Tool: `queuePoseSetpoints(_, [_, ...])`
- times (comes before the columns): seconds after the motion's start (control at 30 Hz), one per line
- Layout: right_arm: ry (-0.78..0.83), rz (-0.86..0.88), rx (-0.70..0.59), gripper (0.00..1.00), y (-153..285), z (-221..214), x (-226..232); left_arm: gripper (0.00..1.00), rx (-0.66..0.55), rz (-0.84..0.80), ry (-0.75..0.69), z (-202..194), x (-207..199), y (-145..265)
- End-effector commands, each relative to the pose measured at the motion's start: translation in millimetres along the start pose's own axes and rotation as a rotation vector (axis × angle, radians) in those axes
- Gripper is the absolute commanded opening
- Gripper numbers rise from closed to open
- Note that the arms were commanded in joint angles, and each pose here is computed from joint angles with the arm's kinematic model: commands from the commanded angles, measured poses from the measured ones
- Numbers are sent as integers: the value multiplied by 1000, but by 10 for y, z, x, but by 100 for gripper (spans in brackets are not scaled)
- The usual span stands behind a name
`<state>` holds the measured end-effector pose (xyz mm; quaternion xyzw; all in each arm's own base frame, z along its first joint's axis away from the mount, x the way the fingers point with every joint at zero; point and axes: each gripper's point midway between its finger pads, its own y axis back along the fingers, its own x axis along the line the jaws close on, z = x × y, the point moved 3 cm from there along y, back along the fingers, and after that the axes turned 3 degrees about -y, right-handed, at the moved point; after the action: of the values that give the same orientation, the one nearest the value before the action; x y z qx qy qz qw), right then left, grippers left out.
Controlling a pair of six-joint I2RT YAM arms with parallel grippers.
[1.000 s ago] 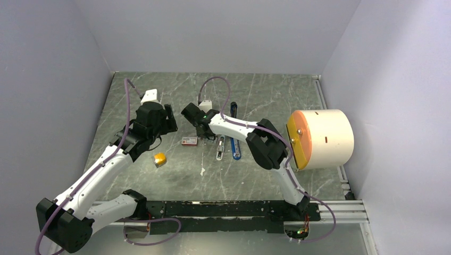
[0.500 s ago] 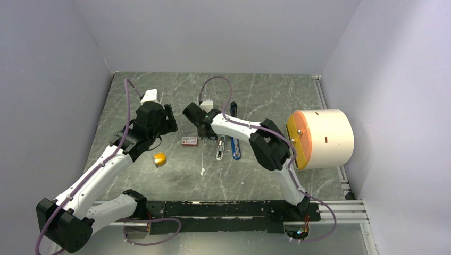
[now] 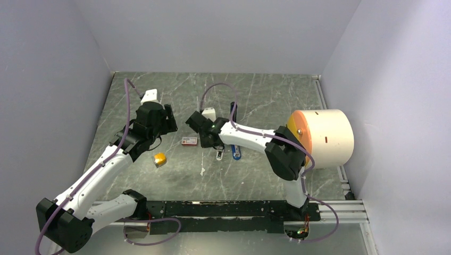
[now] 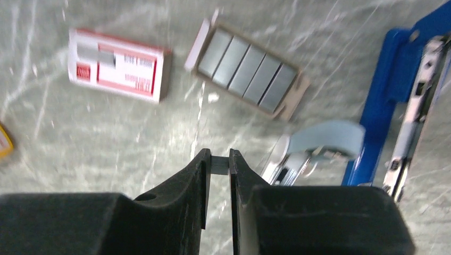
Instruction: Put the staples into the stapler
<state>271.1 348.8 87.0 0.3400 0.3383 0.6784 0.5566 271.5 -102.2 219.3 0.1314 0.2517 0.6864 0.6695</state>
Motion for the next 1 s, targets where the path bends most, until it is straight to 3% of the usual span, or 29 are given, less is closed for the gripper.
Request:
queuePoseSetpoints(0.0, [28,39,45,21,125,-290,93,76,-36,3,29,64,19,15])
queuePoseSetpoints(0.3, [101,55,129,22,153,-719,163,76,-32,-3,27,57,9,7])
queuePoseSetpoints(0.7, [160,50,175,22,144,-903,145,76,-32,-7,26,51,4,7])
queuePoseSetpoints(0.97, [157,41,185,32,160,-903,148,76,-29,-8,23,49,2,3])
